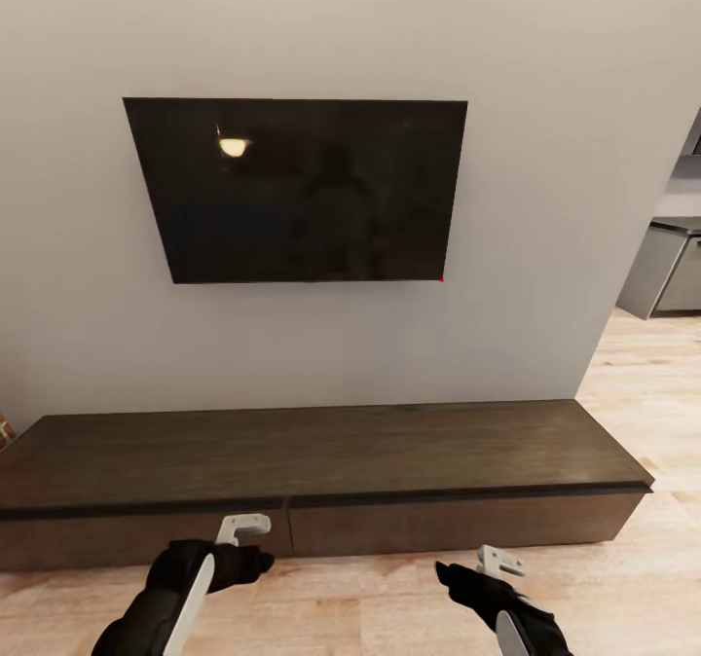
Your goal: Place each of the two pumpkins and all three candles from the living room inside a cabinet in the living room (use any cabinet), then make sure every cabinet is closed, and position the cauldron so it is next to a table in the living room.
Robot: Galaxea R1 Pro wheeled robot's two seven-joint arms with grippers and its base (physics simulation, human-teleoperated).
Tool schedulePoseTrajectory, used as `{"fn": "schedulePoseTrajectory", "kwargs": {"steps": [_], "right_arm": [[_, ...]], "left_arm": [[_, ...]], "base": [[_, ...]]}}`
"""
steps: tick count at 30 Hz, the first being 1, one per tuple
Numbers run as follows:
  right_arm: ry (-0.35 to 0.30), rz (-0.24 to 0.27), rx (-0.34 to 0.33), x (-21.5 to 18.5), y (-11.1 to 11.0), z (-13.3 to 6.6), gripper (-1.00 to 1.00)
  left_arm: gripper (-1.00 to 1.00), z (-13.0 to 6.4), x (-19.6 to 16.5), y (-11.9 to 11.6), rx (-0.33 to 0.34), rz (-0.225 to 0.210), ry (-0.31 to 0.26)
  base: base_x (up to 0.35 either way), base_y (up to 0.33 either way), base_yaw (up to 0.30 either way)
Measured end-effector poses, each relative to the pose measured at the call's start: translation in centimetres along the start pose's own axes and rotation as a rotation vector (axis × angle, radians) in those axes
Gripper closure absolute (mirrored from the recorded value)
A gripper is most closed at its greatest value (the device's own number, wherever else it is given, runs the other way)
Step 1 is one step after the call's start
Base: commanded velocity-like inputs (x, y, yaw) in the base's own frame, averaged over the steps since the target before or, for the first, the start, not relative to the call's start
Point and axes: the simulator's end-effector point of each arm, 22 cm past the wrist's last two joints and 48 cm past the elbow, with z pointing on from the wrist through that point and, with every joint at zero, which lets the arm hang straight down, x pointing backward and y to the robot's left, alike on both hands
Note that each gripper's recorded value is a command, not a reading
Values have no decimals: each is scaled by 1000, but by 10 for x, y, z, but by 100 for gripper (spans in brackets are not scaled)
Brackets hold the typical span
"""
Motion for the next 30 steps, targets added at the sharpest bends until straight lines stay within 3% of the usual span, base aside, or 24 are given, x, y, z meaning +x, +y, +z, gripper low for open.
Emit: {"fn": "schedulePoseTrajectory", "kwargs": {"steps": [2, 6, 8, 9, 10, 14, 20, 25, 30], "right_arm": [[15, 29, -35, 3, 7, 0, -100], [38, 132, -116, 9, 21, 3, -100], [43, 204, -157, 10, 28, 4, -100], [49, 299, -203, 10, 37, 4, -100], [48, 343, -223, 9, 40, 4, -100], [25, 448, -260, 3, 42, 7, -100], [-42, 542, -227, -7, 12, 16, -100], [-74, 554, -231, -11, 6, 20, -100], [-101, 550, -291, -16, 12, 22, -100]], "left_arm": [[-100, -2, 4, -11, 56, -19, 23], [-100, -1, 13, -29, 175, -39, 61], [-100, -2, 15, -34, 232, -42, 66], [-100, -7, 15, -42, 308, -44, 69], [-100, -9, 16, -46, 345, -44, 69], [-100, -18, 13, -51, 469, -40, 63], [-100, -28, 10, -49, 584, -35, 53], [-100, -24, 13, -50, 612, -44, 51], [-100, -24, 13, -58, 674, -82, 40]], "base": [[0, 0, 0], [0, 0, 0], [0, 0, 0], [0, 0, 0], [0, 0, 0], [0, 0, 0], [0, 0, 0], [0, 0, 0], [0, 0, 0]]}}
